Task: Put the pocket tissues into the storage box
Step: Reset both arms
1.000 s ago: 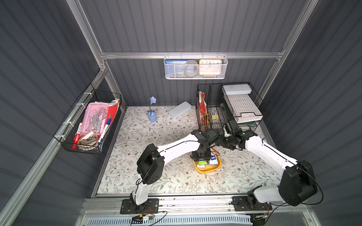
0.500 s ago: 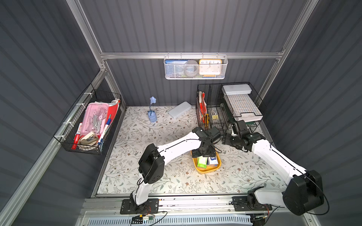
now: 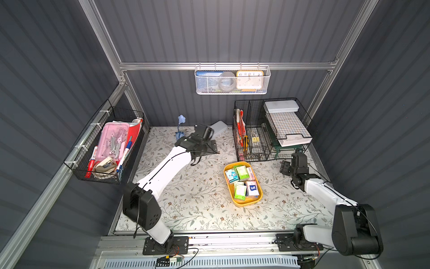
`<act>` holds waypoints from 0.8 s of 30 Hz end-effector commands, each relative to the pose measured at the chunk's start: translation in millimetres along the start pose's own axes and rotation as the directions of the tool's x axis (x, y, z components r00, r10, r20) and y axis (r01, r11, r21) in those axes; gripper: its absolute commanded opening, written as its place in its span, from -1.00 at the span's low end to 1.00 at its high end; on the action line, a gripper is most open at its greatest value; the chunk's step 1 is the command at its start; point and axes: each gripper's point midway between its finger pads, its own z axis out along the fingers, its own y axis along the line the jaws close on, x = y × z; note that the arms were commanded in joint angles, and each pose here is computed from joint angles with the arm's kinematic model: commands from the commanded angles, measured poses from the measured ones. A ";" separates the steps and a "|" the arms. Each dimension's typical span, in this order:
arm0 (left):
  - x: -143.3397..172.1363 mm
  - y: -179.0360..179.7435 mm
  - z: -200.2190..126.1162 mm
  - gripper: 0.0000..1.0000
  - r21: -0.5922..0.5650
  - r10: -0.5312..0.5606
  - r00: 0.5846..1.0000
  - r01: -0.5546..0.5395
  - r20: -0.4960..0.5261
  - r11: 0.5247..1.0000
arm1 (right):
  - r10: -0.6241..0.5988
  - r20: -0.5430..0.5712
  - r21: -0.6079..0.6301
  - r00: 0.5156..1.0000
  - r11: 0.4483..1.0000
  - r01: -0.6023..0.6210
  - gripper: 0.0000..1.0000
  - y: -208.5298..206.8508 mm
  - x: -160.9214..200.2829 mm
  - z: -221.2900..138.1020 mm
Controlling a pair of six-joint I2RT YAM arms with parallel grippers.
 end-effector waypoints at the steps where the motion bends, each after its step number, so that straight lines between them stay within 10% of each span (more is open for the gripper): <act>1: -28.1 36.1 8.0 0.98 -0.065 0.136 0.971 -0.126 0.196 0.990 | 0.024 0.205 -0.022 0.979 1.000 -0.020 0.56 2.4 -24.7 9.3; 11: -0.2 143.1 94.5 0.98 -0.142 0.174 0.964 -0.147 0.200 0.979 | 0.033 0.305 -0.097 0.952 0.995 -0.004 0.98 16.6 -22.3 23.4; 24: 27.6 161.4 122.6 0.98 -0.145 0.216 0.895 -0.173 0.389 0.974 | 0.022 0.331 -0.115 0.943 0.993 0.017 0.98 20.8 -21.6 24.6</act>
